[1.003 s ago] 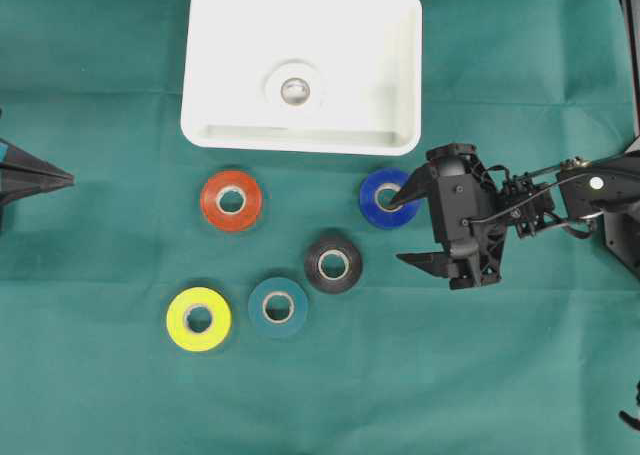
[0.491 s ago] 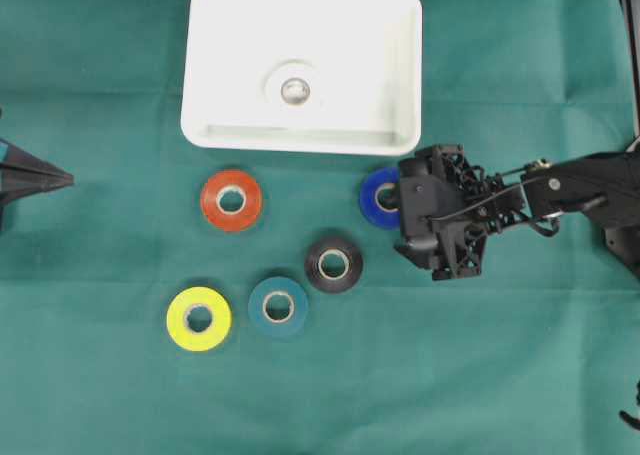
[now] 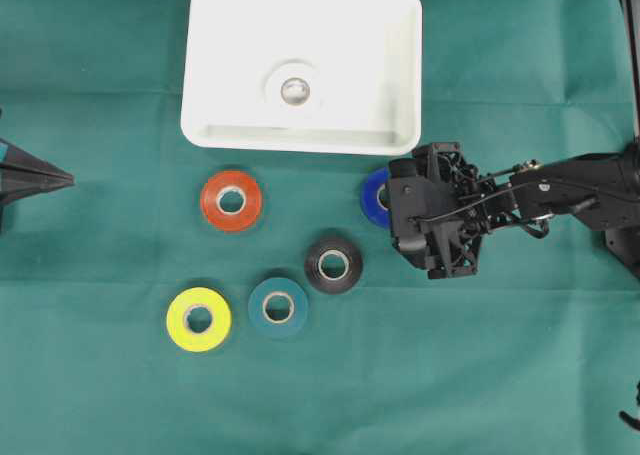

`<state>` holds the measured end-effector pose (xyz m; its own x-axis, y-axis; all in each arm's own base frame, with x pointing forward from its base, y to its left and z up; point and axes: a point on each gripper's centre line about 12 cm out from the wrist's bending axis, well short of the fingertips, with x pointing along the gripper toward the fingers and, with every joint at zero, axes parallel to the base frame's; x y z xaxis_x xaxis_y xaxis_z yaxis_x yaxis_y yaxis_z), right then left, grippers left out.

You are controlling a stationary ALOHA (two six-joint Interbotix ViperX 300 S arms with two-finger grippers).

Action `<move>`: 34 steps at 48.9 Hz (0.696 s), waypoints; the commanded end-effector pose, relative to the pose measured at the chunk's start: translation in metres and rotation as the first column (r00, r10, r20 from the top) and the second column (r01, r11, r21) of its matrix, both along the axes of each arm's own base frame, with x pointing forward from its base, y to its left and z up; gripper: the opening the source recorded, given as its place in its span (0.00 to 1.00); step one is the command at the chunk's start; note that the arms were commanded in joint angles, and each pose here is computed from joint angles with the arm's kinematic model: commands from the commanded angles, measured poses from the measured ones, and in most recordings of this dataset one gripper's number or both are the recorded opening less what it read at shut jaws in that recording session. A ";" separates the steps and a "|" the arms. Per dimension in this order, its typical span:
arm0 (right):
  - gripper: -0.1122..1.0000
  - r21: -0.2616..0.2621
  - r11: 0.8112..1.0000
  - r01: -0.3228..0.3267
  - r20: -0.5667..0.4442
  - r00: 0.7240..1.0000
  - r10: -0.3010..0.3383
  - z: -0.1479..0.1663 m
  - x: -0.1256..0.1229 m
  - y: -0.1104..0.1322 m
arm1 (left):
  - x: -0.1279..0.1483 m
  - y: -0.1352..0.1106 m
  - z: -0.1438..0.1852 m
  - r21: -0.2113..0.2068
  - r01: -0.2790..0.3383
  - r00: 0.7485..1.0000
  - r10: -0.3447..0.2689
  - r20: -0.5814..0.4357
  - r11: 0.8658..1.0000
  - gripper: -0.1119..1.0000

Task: Put the tape into the white case with the right arm.
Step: 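Move the right gripper over the blue tape roll and lower, then close the right gripper on the blue roll's core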

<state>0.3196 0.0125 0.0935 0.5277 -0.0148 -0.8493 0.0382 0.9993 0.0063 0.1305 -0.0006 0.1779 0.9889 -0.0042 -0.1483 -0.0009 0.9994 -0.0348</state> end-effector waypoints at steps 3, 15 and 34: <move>0.41 -0.001 1.000 0.001 0.020 1.000 -0.001 0.006 0.005 -0.001 | 0.001 0.000 0.005 -0.005 -0.002 1.000 0.002 0.009 1.000 0.11; 0.19 0.001 1.000 0.003 0.038 0.999 -0.003 0.010 0.010 -0.001 | 0.001 0.000 0.004 -0.005 -0.002 1.000 0.002 0.008 1.000 0.11; 0.12 0.008 1.000 -0.005 0.085 0.996 0.005 0.023 0.016 0.003 | 0.001 0.000 0.004 -0.005 -0.002 1.000 0.002 0.008 1.000 0.11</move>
